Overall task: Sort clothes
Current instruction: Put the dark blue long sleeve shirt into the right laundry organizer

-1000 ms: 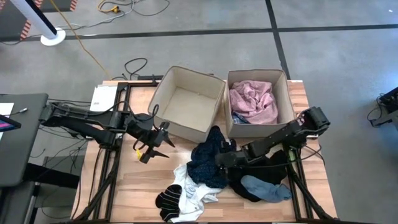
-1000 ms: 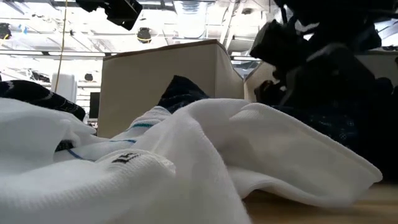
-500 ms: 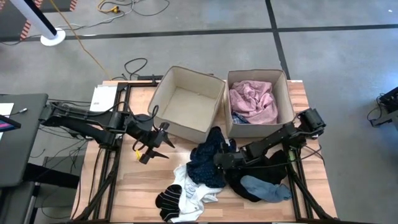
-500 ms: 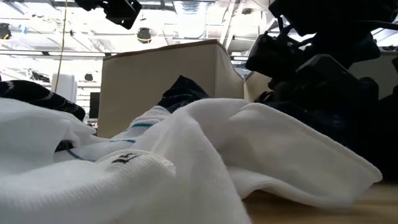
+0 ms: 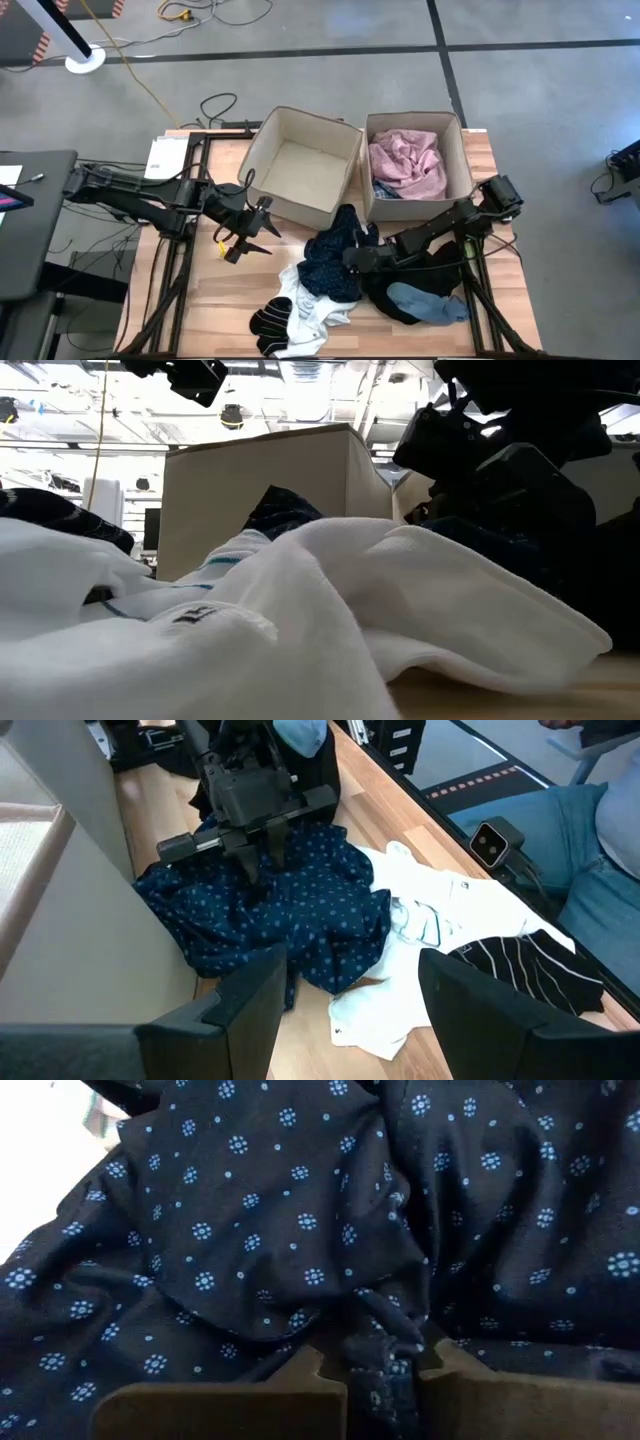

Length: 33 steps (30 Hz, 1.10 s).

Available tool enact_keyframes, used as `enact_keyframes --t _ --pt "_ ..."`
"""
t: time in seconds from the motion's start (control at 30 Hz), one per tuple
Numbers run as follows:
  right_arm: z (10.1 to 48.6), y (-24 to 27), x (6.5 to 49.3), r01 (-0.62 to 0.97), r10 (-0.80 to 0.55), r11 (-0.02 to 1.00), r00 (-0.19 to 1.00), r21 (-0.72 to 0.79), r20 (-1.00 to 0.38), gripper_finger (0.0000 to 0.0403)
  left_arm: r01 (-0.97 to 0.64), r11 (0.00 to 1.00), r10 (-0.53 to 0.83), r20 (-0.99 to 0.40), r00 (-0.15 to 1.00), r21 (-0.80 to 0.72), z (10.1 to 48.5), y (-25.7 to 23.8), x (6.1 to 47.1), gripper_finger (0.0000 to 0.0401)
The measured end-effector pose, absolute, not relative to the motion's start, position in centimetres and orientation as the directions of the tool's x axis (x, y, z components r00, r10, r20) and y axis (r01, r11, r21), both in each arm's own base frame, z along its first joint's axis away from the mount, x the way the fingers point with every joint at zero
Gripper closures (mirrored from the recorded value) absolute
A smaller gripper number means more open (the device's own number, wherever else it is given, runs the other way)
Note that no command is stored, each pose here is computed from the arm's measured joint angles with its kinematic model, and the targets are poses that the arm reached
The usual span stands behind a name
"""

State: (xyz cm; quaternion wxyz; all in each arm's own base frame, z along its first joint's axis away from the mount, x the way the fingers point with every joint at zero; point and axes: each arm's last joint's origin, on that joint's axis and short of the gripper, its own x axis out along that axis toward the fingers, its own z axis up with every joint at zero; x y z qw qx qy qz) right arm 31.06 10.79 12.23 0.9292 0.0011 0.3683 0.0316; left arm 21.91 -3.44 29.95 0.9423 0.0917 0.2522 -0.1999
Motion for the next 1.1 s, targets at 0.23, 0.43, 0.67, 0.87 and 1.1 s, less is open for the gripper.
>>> enact_keyframes --t 0.23,0.43,0.67,0.87,1.1 --pt "16.1 11.6 31.6 -0.126 0.084 0.992 0.781 -0.025 -0.619 0.0370 0.424 0.903 -0.329 -0.514 0.792 0.075 29.9 -3.4 21.9 0.0177" --pt "20.0 12.2 31.0 -0.179 0.114 0.981 0.837 -0.070 -0.535 0.0370 0.424 0.903 -0.327 -0.527 0.784 0.070 29.8 -3.4 21.8 0.0177" --pt "23.8 12.4 29.3 -0.185 0.110 0.973 0.896 -0.135 -0.431 0.0370 0.427 0.901 -0.327 -0.529 0.783 0.076 29.8 -3.4 21.8 0.0177" --pt "26.5 12.5 27.7 -0.185 0.108 0.962 0.933 -0.200 -0.344 0.0370 0.433 0.897 -0.328 -0.521 0.788 0.090 29.9 -3.4 21.9 0.0177" --pt "29.2 11.9 26.2 -0.187 0.120 0.945 0.962 -0.270 -0.247 0.0370 0.432 0.897 -0.330 -0.505 0.798 0.096 30.0 -3.4 22.0 0.0177"
